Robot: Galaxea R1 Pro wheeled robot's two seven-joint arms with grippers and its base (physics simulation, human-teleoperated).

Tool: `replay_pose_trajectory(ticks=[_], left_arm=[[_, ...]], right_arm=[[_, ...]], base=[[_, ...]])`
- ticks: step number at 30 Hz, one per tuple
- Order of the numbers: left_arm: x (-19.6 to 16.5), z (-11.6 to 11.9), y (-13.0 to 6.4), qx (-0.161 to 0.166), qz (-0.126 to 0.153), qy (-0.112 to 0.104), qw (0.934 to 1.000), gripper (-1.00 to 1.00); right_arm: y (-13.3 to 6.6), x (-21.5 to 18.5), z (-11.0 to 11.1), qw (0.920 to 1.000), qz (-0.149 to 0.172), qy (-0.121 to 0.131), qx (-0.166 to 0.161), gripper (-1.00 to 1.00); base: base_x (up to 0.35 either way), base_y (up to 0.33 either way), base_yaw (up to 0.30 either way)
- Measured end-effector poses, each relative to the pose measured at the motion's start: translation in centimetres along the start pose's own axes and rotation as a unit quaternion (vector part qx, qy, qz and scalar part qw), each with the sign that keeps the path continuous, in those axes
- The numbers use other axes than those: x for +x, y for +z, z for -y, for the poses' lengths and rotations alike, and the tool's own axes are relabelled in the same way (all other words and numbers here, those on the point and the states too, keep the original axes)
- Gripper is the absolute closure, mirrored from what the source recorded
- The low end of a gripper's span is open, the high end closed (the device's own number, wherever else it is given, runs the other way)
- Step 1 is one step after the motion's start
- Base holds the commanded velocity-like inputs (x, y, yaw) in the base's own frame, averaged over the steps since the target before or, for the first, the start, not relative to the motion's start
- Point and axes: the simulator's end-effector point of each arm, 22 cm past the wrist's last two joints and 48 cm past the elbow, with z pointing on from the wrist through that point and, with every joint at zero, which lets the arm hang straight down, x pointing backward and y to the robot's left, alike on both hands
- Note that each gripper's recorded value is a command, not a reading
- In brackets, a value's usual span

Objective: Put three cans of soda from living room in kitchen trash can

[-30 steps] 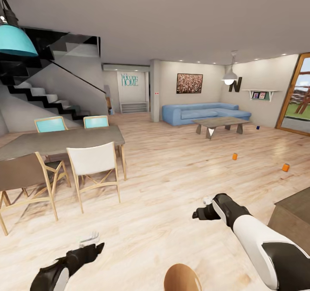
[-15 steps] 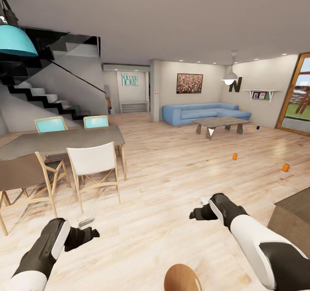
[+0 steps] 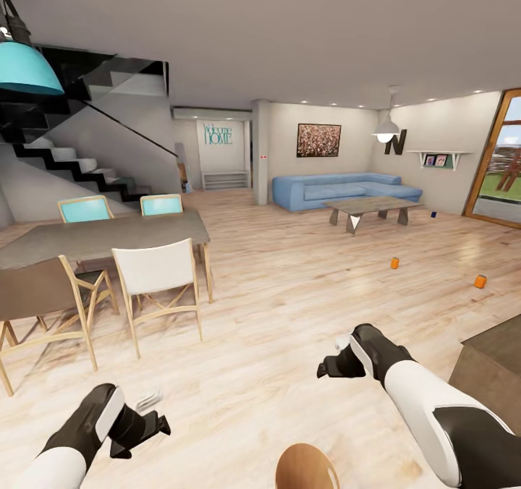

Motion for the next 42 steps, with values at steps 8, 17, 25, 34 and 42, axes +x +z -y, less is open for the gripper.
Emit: replay_pose_trajectory(ticks=[8,17,25,34,42], left_arm=[[0.4,0.1,0.3,0.002,-0.007,-0.001,1.0000,-1.00],[0.6,0.2,0.4,0.000,-0.009,-0.001,1.0000,-1.00],[0.7,0.1,0.8,-0.001,-0.009,-0.001,1.0000,-1.00],[0.9,-0.3,2.3,-0.001,-0.009,-0.001,1.0000,-1.00],[1.2,-0.6,3.6,0.000,-0.010,0.000,0.9999,-1.00]], right_arm=[[0.0,0.1,-0.1,1.0000,-0.002,0.000,0.000,-1.00],[0.0,0.1,-0.1,1.0000,-0.002,0.000,0.000,-1.00],[0.3,0.2,0.0,1.0000,-0.002,0.000,0.000,-1.00],[1.7,0.7,0.1,1.0000,-0.001,0.000,-0.002,-1.00],[3.0,1.2,0.2,1.0000,0.000,-0.001,-0.003,-1.00]], base=[[0.000,0.000,0.000],[0.000,0.000,0.000],[0.000,0.000,0.000],[0.000,0.000,0.000],[0.000,0.000,0.000]])
